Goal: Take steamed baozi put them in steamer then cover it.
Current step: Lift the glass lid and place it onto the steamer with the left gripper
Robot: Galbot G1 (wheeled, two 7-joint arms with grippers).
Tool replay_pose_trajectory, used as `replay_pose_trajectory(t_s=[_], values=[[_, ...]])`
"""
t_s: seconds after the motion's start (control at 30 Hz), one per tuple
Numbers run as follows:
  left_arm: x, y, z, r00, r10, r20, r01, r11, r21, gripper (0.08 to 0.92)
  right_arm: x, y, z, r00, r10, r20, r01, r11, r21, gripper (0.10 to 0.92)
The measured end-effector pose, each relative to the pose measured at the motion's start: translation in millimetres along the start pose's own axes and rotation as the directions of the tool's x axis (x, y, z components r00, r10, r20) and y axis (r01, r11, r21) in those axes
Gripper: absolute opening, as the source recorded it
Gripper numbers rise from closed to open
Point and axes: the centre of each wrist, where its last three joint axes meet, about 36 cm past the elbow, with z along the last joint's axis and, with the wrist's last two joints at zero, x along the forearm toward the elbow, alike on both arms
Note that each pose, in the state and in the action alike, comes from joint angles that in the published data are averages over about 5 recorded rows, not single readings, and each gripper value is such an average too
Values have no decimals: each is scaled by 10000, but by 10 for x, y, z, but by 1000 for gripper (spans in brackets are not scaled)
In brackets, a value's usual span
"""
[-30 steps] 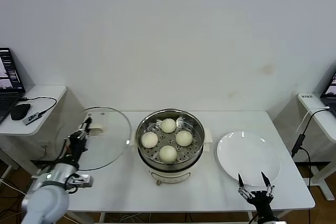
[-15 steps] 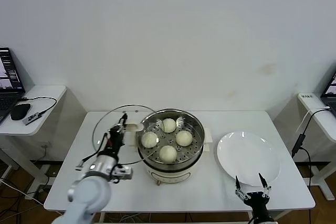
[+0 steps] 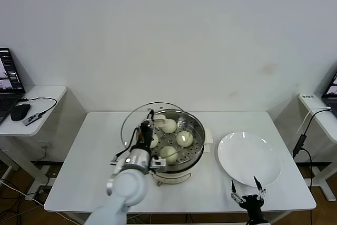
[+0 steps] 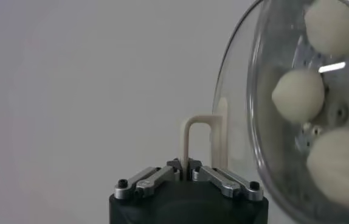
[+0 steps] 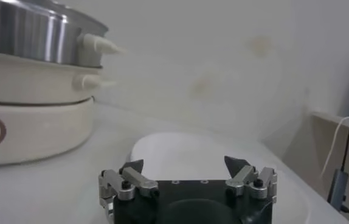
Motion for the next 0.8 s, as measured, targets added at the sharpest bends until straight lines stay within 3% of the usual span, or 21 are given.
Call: replay_pose_trajectory(t_s=[0.4, 0.8], values=[[-107, -147, -499, 9984, 471, 324, -470, 9989, -43, 138, 11, -22, 19, 10000, 13, 12, -14, 9999, 141, 823], [-165, -307, -555, 9972, 745, 107, -739, 9960, -495, 138, 34, -14, 37, 10000, -54, 2, 54, 9998, 180, 823]])
